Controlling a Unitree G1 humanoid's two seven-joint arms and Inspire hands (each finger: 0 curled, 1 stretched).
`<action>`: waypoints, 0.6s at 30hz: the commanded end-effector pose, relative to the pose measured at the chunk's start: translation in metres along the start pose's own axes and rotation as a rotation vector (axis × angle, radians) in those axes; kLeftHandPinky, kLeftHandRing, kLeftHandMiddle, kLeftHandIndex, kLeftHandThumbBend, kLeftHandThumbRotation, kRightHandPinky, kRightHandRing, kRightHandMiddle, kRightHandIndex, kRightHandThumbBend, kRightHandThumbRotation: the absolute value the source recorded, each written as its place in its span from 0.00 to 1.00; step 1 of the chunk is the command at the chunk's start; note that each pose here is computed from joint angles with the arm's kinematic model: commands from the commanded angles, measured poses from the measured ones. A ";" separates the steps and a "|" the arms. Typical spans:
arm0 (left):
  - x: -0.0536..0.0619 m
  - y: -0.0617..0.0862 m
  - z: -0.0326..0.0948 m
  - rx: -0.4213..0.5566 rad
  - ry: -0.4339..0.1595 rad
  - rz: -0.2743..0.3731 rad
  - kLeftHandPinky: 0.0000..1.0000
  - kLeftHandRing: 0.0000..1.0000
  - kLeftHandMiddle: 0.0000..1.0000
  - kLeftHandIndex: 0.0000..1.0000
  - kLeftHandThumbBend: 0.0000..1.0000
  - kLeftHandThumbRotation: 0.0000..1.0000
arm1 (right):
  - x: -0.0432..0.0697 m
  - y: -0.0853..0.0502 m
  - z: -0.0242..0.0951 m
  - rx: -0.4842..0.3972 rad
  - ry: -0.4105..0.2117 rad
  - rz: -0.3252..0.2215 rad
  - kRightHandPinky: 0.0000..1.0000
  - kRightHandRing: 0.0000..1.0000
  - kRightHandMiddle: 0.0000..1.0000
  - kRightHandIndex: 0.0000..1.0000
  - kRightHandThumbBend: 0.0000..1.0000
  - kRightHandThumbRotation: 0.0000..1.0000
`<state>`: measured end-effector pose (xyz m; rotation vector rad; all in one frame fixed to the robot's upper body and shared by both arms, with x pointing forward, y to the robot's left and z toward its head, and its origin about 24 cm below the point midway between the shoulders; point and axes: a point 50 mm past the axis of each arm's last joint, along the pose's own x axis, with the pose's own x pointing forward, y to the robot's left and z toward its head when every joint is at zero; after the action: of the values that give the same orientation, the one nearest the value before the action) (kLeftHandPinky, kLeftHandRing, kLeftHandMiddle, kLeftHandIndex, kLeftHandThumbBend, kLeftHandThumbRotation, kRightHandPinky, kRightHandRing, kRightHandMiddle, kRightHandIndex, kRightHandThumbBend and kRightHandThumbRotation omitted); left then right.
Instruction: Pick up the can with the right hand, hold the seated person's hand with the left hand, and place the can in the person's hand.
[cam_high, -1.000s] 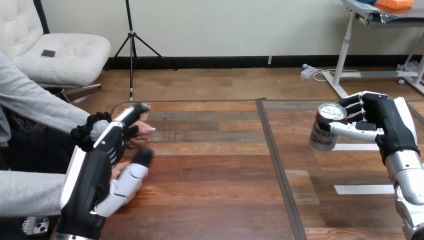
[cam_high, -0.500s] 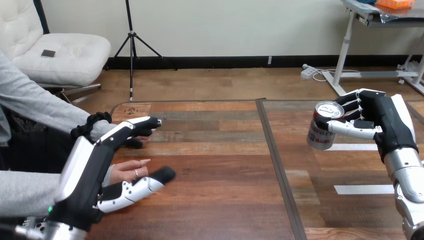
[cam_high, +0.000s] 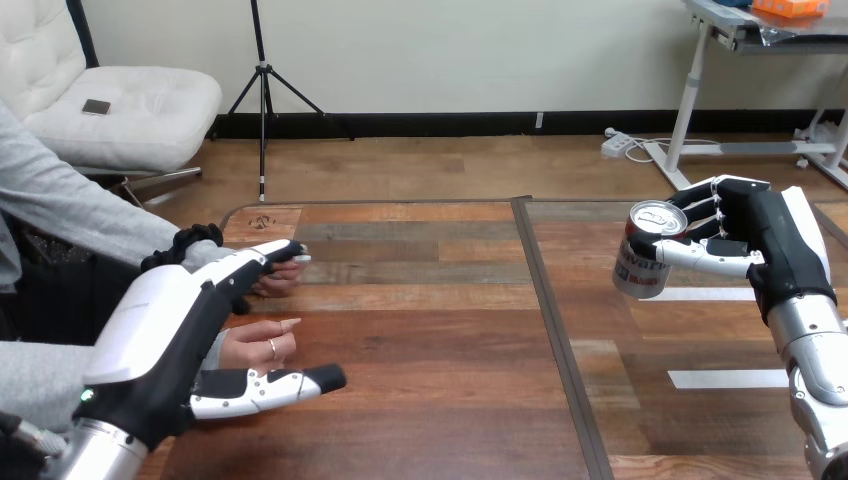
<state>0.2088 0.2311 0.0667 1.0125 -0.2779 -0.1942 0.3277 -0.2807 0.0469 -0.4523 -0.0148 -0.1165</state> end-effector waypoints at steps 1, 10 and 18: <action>0.019 0.028 0.013 0.139 -0.085 0.054 0.65 0.87 0.92 0.88 1.00 0.64 | 0.022 -0.008 0.043 0.026 -0.173 -0.043 0.34 0.37 0.42 0.45 0.71 0.00; 0.024 0.039 0.012 0.283 -0.069 -0.011 0.68 0.91 0.96 0.91 1.00 0.67 | 0.022 -0.008 0.043 0.012 -0.170 -0.041 0.34 0.37 0.42 0.45 0.71 0.00; 0.028 0.045 0.008 0.349 -0.058 -0.044 0.72 0.94 0.98 0.93 1.00 0.63 | 0.022 -0.008 0.043 0.016 -0.166 -0.041 0.34 0.38 0.42 0.45 0.71 0.00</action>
<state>0.2197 0.2453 0.0847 1.2723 -0.2318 -0.2359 0.3278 -0.2805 0.0468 -0.4536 -0.0139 -0.1129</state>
